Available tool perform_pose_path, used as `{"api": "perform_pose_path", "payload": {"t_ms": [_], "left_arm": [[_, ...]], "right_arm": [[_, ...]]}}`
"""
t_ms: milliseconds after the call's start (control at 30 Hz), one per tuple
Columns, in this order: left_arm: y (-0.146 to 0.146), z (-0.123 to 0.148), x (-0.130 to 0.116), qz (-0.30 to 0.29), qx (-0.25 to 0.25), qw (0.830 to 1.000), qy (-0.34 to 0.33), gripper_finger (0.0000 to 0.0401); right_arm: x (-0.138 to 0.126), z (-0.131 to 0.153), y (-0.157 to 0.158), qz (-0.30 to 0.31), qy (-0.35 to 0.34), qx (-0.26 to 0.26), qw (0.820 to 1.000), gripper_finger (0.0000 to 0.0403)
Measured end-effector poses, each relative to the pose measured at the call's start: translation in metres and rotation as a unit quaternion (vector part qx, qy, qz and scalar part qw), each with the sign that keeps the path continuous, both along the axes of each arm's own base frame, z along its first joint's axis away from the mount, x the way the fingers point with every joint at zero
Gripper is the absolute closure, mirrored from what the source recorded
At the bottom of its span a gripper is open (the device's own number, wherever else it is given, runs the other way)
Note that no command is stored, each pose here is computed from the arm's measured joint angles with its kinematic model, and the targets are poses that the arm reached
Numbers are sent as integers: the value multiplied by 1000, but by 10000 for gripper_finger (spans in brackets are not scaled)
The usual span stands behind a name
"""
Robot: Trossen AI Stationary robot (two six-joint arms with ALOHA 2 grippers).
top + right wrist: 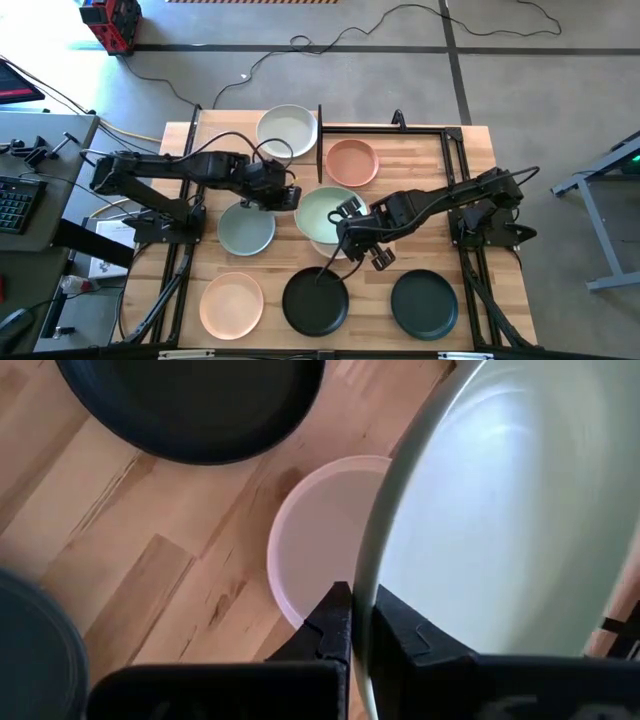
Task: Place and stack plates onto a shelf
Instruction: Stack the green plate on top of the white plate on the shelf
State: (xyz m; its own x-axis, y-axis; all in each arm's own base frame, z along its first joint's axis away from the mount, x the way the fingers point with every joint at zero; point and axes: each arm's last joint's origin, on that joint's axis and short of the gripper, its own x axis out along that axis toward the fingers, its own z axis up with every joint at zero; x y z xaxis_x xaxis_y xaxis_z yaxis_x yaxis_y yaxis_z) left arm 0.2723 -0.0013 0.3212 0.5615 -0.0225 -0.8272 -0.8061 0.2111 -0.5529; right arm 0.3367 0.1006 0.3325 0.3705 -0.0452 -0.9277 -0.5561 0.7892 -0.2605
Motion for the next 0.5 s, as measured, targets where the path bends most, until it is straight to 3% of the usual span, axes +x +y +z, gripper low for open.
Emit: {"api": "perform_pose_path", "payload": {"t_ms": [500], "left_arm": [[1, -16, 18, 12, -7, 1000, 13, 311]], "right_arm": [[1, 1, -2, -6, -12, -27, 1000, 403]]}}
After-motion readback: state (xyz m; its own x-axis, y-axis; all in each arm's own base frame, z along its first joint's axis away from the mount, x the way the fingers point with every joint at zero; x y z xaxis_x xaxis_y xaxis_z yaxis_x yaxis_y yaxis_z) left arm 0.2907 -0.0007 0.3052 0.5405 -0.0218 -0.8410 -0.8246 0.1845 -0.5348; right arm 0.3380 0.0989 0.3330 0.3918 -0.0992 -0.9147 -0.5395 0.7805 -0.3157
